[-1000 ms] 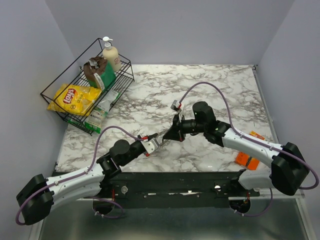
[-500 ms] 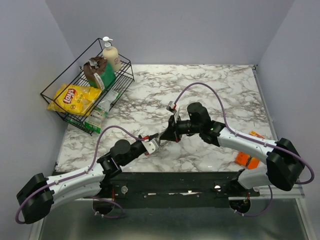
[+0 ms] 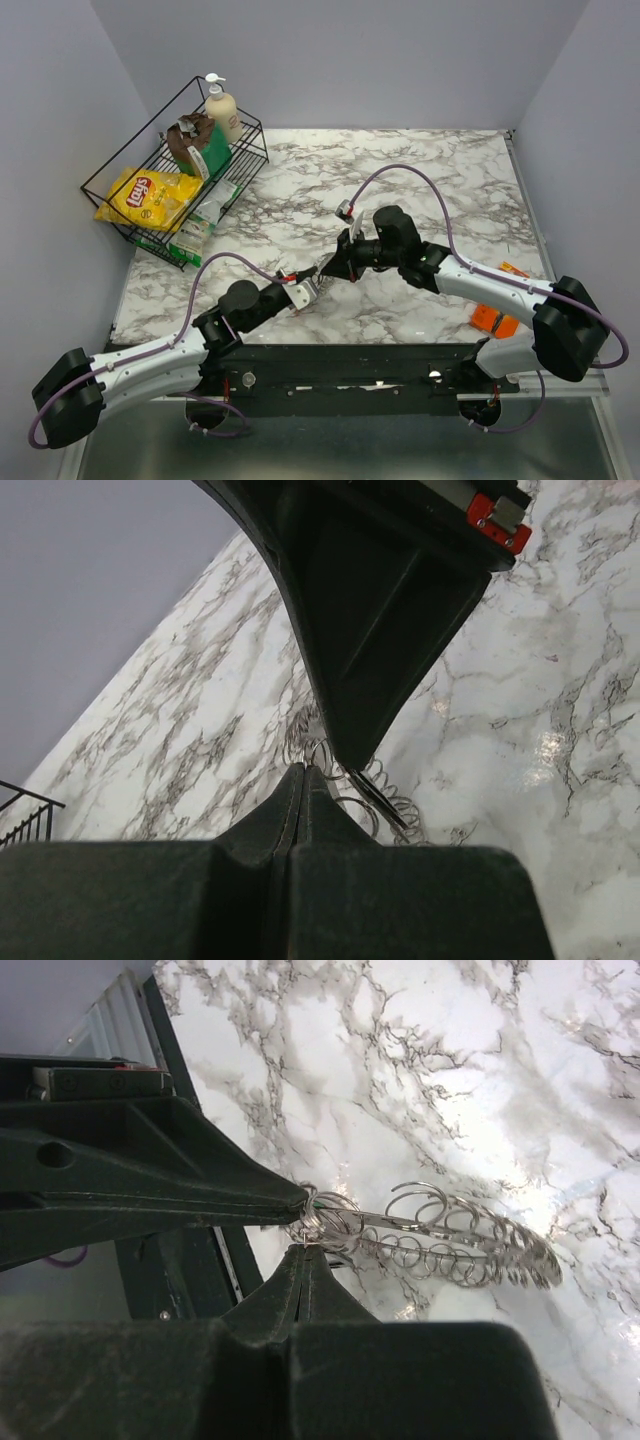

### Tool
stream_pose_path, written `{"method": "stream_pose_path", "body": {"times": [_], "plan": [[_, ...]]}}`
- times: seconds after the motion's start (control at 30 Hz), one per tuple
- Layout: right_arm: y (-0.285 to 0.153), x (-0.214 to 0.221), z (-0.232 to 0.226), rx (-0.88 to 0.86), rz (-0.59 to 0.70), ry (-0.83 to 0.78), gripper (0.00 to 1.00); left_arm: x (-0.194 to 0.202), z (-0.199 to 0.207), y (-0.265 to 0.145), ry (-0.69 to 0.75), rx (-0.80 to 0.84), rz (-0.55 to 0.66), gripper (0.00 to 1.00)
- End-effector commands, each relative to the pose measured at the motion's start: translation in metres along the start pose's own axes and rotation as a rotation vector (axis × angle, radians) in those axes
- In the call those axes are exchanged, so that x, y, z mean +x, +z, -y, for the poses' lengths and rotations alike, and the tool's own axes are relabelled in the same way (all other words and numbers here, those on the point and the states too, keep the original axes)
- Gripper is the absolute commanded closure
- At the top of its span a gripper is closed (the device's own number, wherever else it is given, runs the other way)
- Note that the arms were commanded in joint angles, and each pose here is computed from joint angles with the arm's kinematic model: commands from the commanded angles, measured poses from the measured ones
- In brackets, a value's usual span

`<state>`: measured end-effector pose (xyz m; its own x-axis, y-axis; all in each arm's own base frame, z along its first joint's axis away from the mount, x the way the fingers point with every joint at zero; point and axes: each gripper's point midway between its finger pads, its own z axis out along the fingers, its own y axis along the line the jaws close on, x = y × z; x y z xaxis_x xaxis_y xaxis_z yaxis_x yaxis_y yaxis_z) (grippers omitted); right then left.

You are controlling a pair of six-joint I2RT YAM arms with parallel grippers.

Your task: Put the keys on the keyring

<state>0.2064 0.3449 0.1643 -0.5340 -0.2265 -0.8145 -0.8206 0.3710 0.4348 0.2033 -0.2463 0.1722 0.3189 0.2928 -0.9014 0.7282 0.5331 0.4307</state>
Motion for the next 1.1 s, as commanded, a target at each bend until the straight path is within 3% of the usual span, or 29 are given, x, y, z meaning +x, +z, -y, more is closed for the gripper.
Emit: {"method": "stream_pose_path", "body": {"times": [0.0, 1.07], "plan": [[0.001, -0.019, 0.002, 0.037, 0.049, -0.011, 0.99, -0.023, -0.006, 0.001, -0.007, -0.016, 0.067, 1.00], [0.003, -0.018, 0.002, 0.034, 0.046, -0.019, 0.99, -0.014, -0.007, -0.006, -0.036, -0.051, 0.051, 1.00]]}}
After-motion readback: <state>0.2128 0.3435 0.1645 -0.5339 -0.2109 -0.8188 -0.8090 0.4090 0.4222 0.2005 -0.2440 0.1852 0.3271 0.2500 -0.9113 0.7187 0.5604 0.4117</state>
